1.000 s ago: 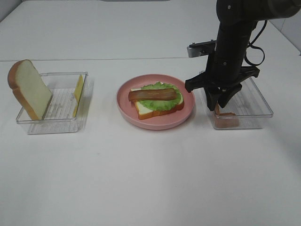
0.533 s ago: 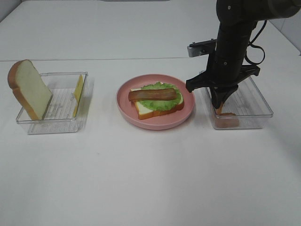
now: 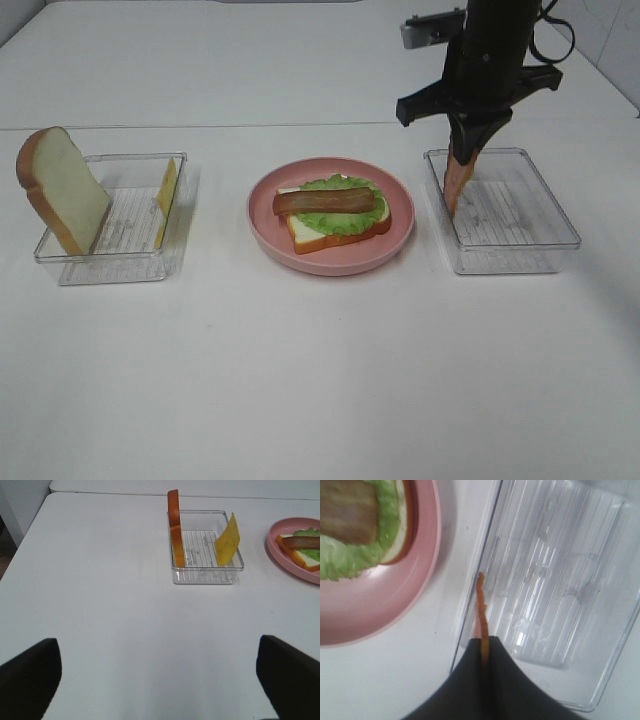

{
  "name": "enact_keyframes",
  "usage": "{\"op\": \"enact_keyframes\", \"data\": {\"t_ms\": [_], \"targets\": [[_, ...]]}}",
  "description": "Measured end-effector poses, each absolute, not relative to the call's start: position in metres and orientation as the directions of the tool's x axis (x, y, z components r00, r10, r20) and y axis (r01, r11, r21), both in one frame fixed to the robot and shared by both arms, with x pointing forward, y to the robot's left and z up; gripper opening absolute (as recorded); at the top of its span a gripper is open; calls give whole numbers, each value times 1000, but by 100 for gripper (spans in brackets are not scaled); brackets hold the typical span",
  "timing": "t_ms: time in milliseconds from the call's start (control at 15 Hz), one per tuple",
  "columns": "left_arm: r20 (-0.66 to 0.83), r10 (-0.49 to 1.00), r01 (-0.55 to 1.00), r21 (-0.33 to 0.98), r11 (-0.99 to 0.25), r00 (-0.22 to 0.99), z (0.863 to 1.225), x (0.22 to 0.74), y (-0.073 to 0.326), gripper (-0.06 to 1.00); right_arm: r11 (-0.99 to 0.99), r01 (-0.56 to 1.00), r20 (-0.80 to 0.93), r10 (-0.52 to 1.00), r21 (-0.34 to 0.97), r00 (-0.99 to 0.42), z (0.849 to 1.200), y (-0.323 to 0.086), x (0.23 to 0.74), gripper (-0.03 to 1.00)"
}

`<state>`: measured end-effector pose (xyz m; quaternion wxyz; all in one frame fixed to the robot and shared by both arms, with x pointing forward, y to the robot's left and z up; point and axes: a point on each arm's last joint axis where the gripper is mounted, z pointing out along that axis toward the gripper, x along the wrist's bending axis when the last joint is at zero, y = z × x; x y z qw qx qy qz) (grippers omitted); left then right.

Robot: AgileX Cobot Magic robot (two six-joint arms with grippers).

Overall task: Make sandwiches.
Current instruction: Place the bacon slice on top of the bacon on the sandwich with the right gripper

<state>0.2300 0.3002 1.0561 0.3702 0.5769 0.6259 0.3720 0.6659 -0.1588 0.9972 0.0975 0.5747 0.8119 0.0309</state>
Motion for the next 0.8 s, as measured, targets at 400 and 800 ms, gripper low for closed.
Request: {"op": "enact_keyframes", "data": {"t_ms": [400,800], "targets": [[-34,998,447,893,58,-60,1056,230,300,98,315,873,-96,949,372,-301,1060,-151,681,3],[-34,998,447,893,58,-60,1056,230,300,98,428,813,-42,893,394,-449,1069,-85,652,3]]}}
